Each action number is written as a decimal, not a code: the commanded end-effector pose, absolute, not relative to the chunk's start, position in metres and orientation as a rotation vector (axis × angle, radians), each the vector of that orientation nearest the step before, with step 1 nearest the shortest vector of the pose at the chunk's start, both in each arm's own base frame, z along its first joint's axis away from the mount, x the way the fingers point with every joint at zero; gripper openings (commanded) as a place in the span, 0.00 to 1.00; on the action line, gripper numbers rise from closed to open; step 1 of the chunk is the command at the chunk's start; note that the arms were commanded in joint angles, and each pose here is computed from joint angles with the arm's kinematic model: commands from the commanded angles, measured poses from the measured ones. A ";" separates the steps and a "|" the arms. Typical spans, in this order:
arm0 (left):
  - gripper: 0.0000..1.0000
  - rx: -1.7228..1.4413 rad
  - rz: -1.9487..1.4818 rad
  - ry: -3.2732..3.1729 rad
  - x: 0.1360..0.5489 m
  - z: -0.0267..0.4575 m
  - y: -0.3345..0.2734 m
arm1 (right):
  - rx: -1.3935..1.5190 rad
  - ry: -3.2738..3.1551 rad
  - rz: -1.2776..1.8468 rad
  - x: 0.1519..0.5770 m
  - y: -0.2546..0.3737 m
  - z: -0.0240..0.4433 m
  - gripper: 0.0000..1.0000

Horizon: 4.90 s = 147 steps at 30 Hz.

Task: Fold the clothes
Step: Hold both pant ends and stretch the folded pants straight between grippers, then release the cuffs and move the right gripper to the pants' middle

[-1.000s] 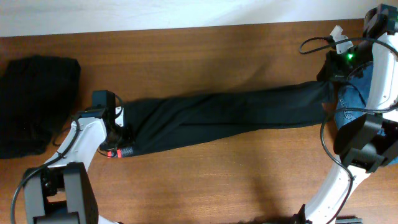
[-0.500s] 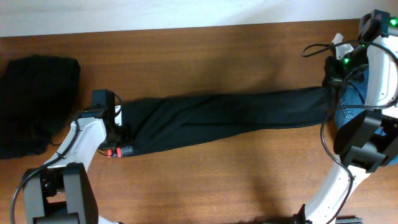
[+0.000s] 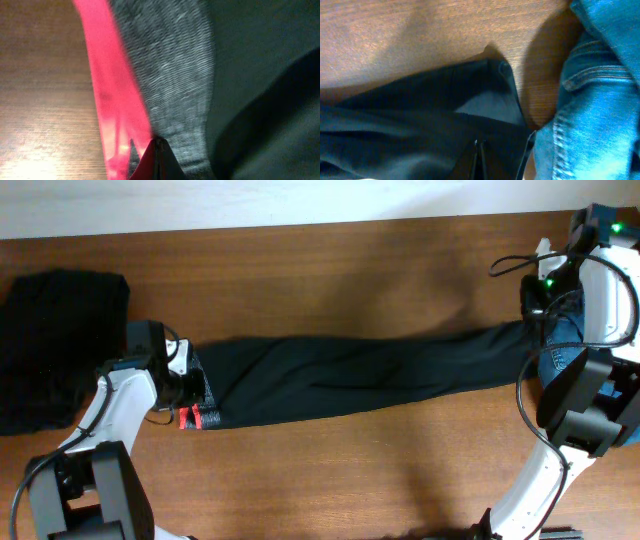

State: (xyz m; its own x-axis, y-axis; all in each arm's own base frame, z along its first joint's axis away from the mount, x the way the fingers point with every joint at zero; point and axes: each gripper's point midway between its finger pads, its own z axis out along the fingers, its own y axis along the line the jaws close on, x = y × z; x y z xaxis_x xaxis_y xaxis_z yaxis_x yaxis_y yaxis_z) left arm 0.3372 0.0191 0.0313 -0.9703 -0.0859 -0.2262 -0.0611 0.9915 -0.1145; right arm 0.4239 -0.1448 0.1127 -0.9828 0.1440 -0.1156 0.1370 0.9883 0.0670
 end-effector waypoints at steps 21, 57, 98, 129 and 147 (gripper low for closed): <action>0.00 0.026 -0.177 2.979 0.321 0.042 -0.035 | 0.127 2.983 0.171 0.426 -0.125 0.116 0.04; 0.00 -0.234 0.106 3.086 0.304 -0.027 0.035 | 0.004 3.049 0.059 0.426 -0.142 0.079 0.04; 0.00 -0.204 0.077 2.974 0.344 -0.002 0.037 | 0.042 2.928 0.309 0.436 -0.097 0.149 0.61; 0.58 0.279 -0.220 2.768 0.399 0.126 -0.055 | 0.388 3.262 0.381 0.377 0.128 0.111 0.53; 0.96 0.280 -0.221 2.765 0.400 0.126 -0.056 | 1.321 3.007 0.082 0.356 0.183 0.060 0.41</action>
